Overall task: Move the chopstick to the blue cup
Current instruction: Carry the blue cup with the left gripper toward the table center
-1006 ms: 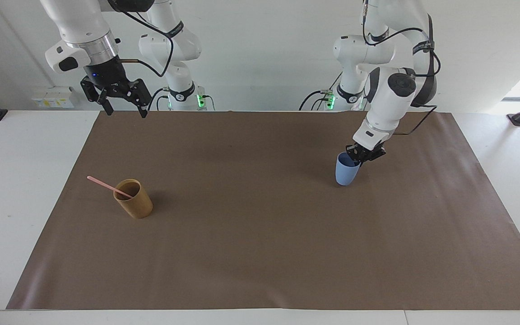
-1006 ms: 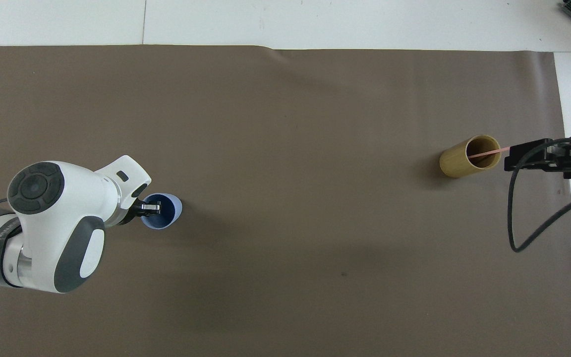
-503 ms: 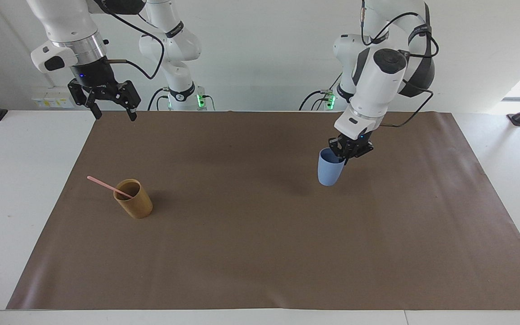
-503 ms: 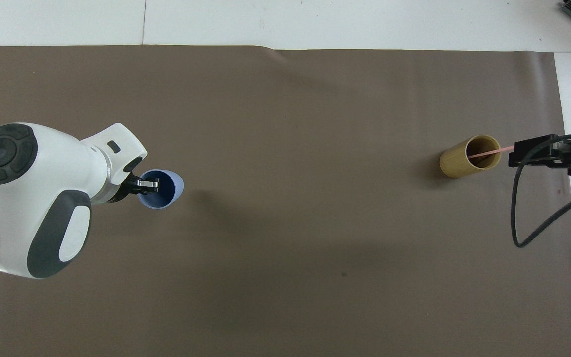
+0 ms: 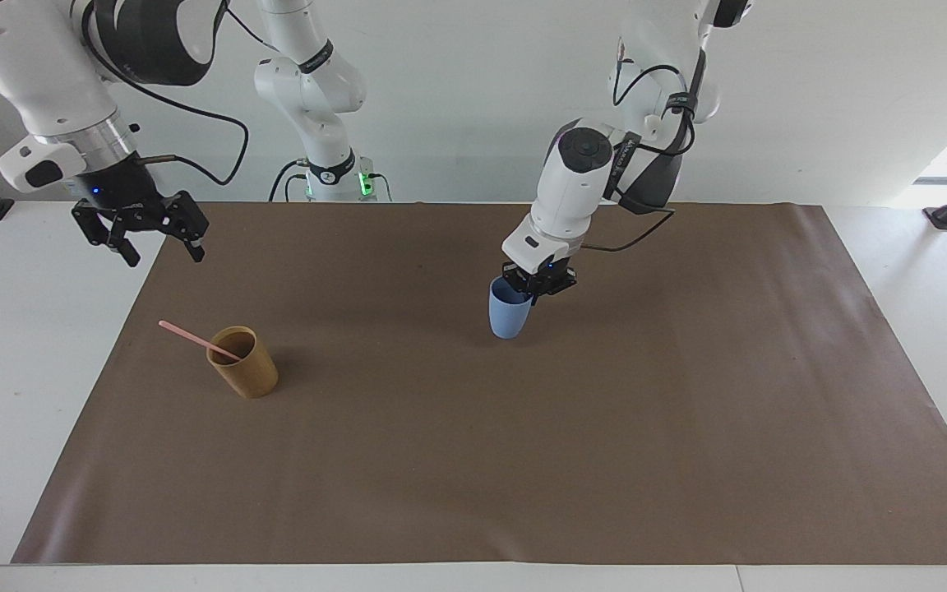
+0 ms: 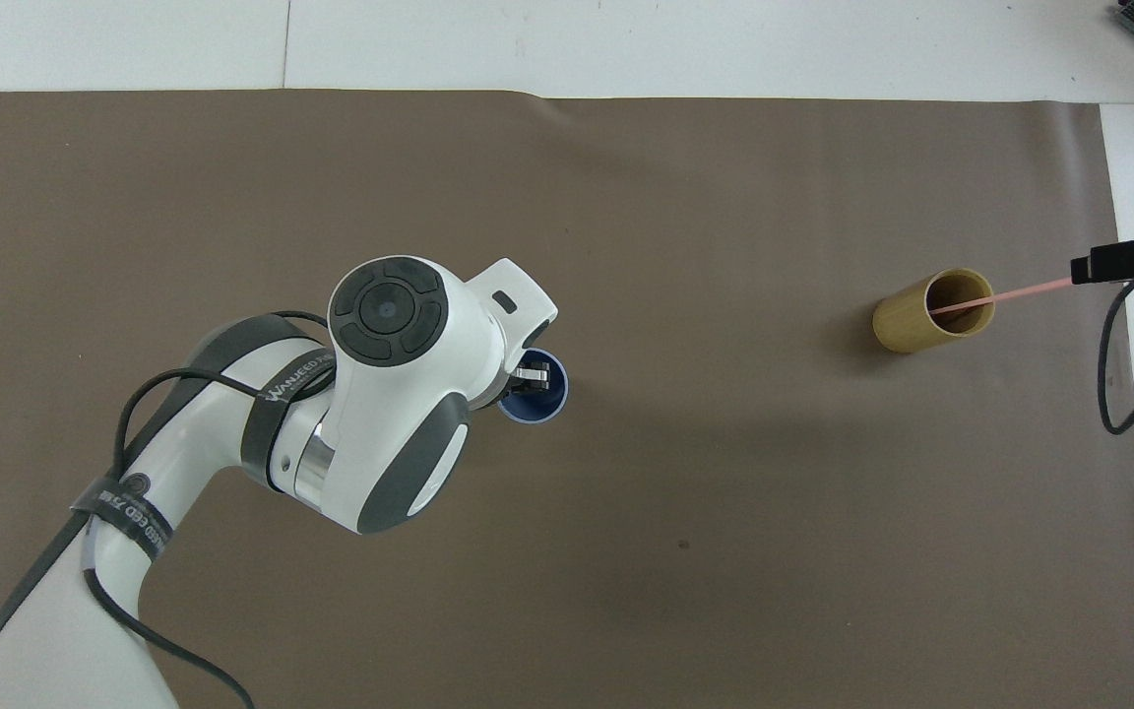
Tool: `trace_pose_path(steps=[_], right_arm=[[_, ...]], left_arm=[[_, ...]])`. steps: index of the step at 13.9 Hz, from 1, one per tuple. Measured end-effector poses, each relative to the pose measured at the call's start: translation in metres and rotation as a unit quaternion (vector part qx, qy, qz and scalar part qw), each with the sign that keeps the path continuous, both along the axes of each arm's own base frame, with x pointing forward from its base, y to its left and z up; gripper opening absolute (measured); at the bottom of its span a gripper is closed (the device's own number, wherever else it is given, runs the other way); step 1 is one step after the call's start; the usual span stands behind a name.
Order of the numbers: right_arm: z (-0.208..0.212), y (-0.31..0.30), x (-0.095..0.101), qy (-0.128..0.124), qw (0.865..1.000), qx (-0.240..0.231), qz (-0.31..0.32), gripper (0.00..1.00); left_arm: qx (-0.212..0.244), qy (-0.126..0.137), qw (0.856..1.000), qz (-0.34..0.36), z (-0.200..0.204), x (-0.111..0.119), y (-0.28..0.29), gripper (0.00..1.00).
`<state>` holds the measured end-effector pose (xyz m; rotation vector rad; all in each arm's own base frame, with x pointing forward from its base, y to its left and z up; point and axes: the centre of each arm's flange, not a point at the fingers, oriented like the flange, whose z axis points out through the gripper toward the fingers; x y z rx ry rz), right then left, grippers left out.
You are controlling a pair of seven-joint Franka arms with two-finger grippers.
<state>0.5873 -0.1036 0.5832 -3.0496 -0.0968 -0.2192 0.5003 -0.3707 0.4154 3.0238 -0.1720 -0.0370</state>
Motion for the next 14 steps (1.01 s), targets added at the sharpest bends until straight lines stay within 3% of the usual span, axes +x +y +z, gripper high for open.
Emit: trace_pose_path(steps=[4, 7, 9, 10, 12, 14], right_arm=[[-0.063, -0.044, 0.020, 0.007, 0.998, 0.045, 0.036, 1.00], [-0.089, -0.053, 0.029, 0.000, 0.997, 0.048, 0.052, 0.97], [-0.101, -0.051, 0.029, 0.002, 0.996, 0.060, 0.061, 0.83], [-0.111, -0.053, 0.028, 0.008, 0.996, 0.067, 0.064, 0.81], [-0.125, -0.057, 0.024, 0.019, 0.995, 0.073, 0.064, 0.61], [-0.127, -0.058, 0.023, 0.022, 0.995, 0.074, 0.064, 0.57]], left_arm=[[0.002, 0.003, 1.000, -0.005, -0.003, -0.005, -0.005, 0.05], [0.007, 0.011, 1.000, -0.004, -0.015, -0.004, -0.006, 0.05], [0.011, 0.018, 1.000, -0.003, -0.024, -0.004, -0.006, 0.05], [0.012, 0.020, 1.000, 0.002, -0.027, -0.004, -0.007, 0.05], [0.013, 0.021, 1.000, 0.015, -0.027, -0.004, -0.008, 0.05], [0.007, 0.014, 1.000, 0.022, -0.028, -0.005, -0.013, 0.05]])
